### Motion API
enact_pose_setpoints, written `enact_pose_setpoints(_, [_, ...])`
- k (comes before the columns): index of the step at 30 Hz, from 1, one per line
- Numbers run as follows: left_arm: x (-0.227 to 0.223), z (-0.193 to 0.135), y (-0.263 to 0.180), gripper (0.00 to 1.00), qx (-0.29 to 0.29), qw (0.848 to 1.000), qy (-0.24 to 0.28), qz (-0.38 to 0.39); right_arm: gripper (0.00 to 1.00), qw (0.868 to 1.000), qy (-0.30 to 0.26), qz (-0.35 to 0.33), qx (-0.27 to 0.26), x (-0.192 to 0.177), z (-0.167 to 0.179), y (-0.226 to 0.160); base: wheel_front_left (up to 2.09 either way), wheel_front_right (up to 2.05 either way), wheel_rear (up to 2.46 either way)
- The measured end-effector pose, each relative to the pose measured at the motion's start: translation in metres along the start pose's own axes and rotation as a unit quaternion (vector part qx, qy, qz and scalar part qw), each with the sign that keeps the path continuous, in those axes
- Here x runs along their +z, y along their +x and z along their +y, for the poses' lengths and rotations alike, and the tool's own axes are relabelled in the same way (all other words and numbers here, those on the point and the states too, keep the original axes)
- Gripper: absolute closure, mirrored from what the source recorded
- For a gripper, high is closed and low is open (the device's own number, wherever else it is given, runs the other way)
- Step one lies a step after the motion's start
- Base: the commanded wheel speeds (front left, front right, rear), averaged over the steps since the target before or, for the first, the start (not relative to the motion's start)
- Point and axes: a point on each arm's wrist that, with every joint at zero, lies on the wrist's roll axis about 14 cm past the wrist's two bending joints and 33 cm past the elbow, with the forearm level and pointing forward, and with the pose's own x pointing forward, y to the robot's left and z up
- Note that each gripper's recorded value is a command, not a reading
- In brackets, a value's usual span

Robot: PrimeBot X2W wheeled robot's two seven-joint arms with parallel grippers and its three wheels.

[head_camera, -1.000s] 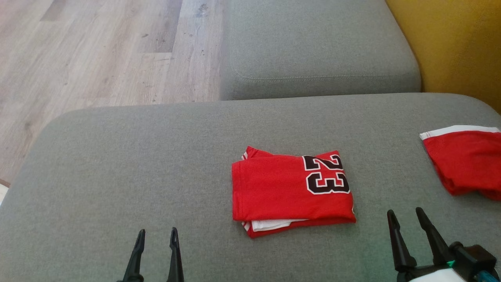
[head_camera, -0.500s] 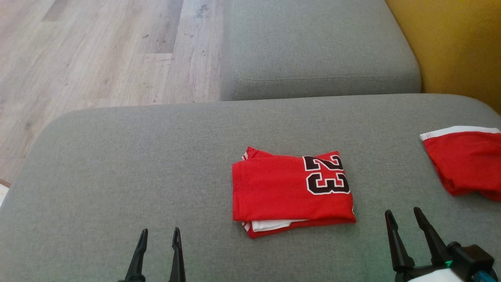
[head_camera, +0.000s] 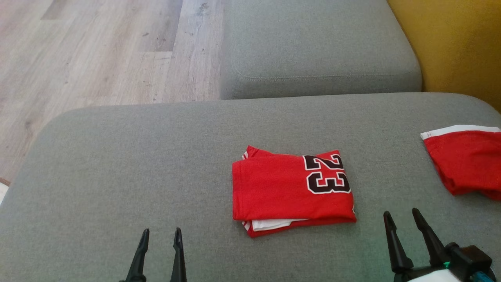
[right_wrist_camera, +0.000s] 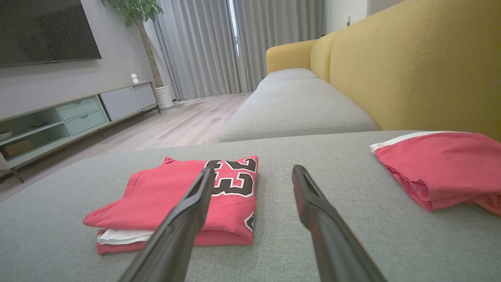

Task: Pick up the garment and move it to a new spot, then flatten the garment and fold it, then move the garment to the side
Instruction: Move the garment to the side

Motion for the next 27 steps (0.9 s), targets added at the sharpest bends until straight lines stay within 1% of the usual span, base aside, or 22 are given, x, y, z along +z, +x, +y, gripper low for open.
enact_pose_setpoints(4, [-0.003, -0.001, 0.001, 0.00, -0.002, 1.000, 0.000, 0.006, 0.00, 1.000, 0.005, 0.015, -0.004, -0.010, -0.001, 0.000, 0.00, 0.00, 0.00])
enact_pose_setpoints(9, [-0.010, -0.005, 0.002, 0.00, -0.007, 1.000, -0.002, 0.020, 0.00, 0.999, 0.010, 0.050, 0.001, -0.030, 0.000, 0.004, 0.00, 0.00, 0.00])
enact_pose_setpoints(13, [-0.014, -0.010, 0.006, 0.00, -0.013, 0.999, -0.005, 0.028, 0.00, 0.997, 0.029, 0.074, -0.001, -0.043, -0.003, 0.018, 0.00, 0.00, 0.00])
enact_pose_setpoints(16, [-0.017, -0.011, 0.007, 0.00, -0.014, 0.999, -0.006, 0.035, 0.00, 0.993, 0.053, 0.106, 0.004, -0.053, 0.001, 0.032, 0.00, 0.00, 0.00])
enact_pose_setpoints(19, [-0.020, -0.014, 0.010, 0.00, -0.019, 0.999, -0.007, 0.039, 0.00, 0.986, 0.095, 0.137, 0.000, -0.058, 0.001, 0.050, 0.00, 0.00, 0.00])
enact_pose_setpoints(24, [-0.023, -0.016, 0.012, 0.00, -0.023, 0.999, -0.008, 0.046, 0.00, 0.968, 0.150, 0.200, -0.002, -0.067, -0.004, 0.071, 0.00, 0.00, 0.00])
enact_pose_setpoints(27, [-0.023, -0.018, 0.015, 0.00, -0.026, 0.999, -0.009, 0.047, 0.00, 0.957, 0.186, 0.222, -0.004, -0.071, -0.002, 0.080, 0.00, 0.00, 0.00])
